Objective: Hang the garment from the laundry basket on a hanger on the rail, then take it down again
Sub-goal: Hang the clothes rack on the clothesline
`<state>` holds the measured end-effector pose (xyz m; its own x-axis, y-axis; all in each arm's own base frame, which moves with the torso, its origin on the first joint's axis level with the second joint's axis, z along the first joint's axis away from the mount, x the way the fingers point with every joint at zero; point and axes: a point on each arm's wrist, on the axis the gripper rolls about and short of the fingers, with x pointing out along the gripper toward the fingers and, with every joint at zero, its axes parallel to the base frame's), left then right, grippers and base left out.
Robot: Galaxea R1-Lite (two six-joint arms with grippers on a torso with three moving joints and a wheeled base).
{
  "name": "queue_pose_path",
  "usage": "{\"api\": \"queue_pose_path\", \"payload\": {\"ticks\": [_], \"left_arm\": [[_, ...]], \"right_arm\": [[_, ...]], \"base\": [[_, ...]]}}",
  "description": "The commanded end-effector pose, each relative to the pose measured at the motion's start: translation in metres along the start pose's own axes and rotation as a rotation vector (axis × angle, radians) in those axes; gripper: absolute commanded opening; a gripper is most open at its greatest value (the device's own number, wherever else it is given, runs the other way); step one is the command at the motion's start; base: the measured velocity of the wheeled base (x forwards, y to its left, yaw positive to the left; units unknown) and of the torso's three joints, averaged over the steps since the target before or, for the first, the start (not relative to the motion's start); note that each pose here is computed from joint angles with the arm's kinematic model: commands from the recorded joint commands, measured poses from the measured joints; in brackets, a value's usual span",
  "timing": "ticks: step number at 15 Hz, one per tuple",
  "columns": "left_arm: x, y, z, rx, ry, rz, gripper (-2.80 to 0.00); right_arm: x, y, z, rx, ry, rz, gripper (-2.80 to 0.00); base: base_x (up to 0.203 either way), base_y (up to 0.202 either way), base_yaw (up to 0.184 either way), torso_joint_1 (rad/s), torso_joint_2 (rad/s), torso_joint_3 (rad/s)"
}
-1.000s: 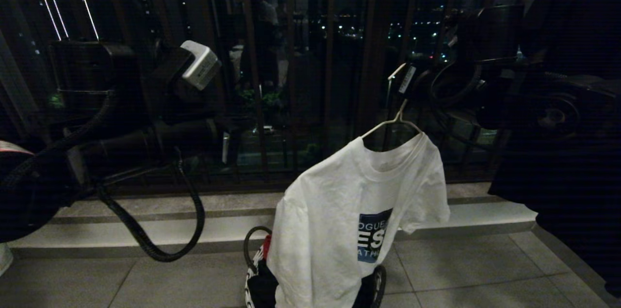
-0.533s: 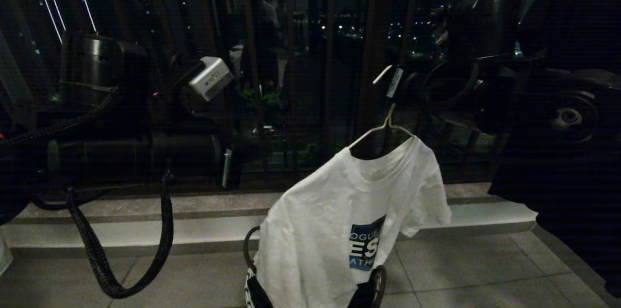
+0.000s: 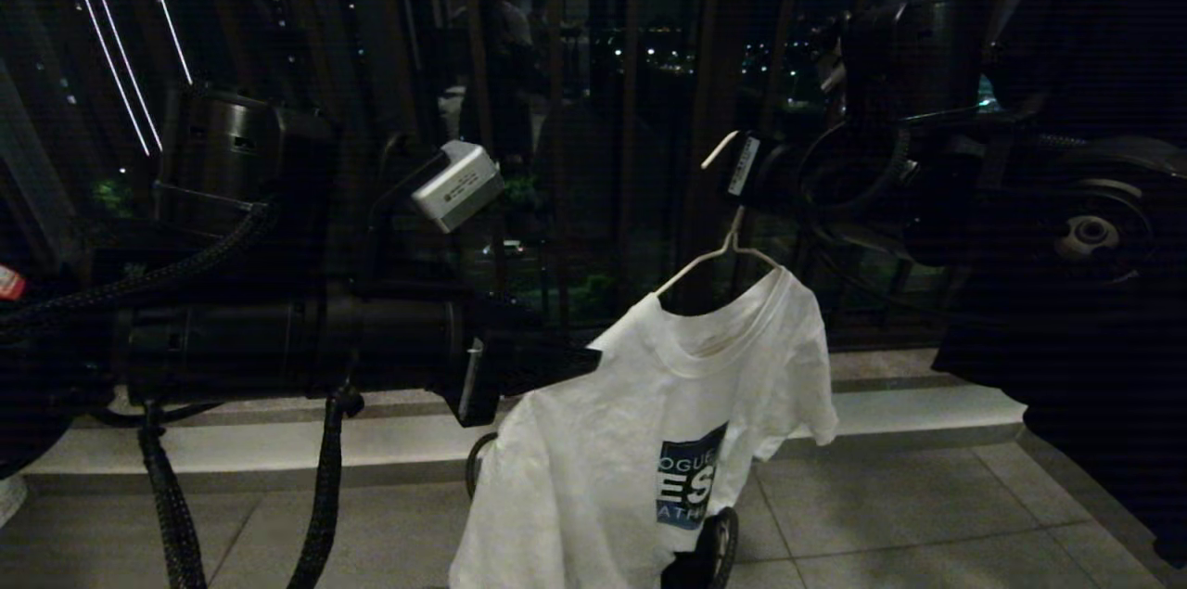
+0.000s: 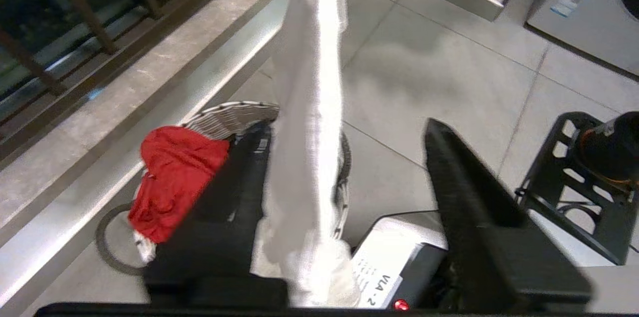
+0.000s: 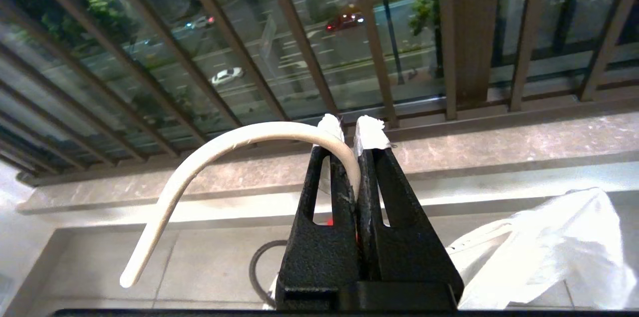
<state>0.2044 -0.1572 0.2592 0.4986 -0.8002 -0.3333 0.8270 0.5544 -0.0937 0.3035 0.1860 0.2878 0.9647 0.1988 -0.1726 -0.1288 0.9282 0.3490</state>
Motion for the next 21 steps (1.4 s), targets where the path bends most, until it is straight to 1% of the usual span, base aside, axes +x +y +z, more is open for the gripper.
{"api": "queue_pose_path", "payload": {"ticks": [1,3,5,7,9,11,14,16,19,21], "left_arm": [[0.011,-0.005,-0.002,0.004,0.031,-0.029,0.0],[0.022,-0.002,0.002,0.007,0.035,-0.032,0.0],[0.024,-0.001,0.004,0.011,0.034,-0.03,0.0],[0.034,0.003,0.001,0.029,0.054,-0.024,0.0],[0.044,0.008,-0.002,0.058,0.076,0.0,0.0],[0.052,0.011,-0.007,0.07,0.097,0.006,0.0],[0.064,0.016,-0.014,0.064,0.127,0.026,0.0],[0.066,0.017,-0.014,0.061,0.13,0.029,0.0],[0.065,0.025,-0.015,0.045,0.129,0.056,0.0],[0.068,0.026,-0.019,0.039,0.148,0.054,0.0]], "right_arm": [[-0.001,0.004,-0.002,0.0,0.004,0.011,-2.8],[-0.003,0.006,-0.005,-0.002,0.011,0.018,-2.8],[-0.003,0.006,-0.005,-0.003,0.011,0.018,-2.8],[-0.006,0.007,-0.002,-0.001,0.005,0.024,-2.8],[-0.008,0.007,-0.002,0.0,0.004,0.026,-2.8],[-0.008,0.007,-0.001,0.0,0.004,0.026,-2.8],[-0.01,0.007,0.0,0.001,0.0,0.028,-2.8],[-0.01,0.007,0.0,0.0,0.001,0.028,-2.8],[-0.01,0.007,-0.001,-0.003,0.002,0.027,-2.8],[-0.01,0.008,-0.001,-0.003,0.004,0.03,-2.8]], "base": [[0.0,0.0,0.0,0.0,0.0,0.0],[0.0,0.0,0.0,0.0,0.0,0.0],[0.0,0.0,0.0,0.0,0.0,0.0],[0.0,0.0,0.0,0.0,0.0,0.0],[0.0,0.0,0.0,0.0,0.0,0.0],[0.0,0.0,0.0,0.0,0.0,0.0],[0.0,0.0,0.0,0.0,0.0,0.0],[0.0,0.0,0.0,0.0,0.0,0.0],[0.0,0.0,0.0,0.0,0.0,0.0],[0.0,0.0,0.0,0.0,0.0,0.0]]}}
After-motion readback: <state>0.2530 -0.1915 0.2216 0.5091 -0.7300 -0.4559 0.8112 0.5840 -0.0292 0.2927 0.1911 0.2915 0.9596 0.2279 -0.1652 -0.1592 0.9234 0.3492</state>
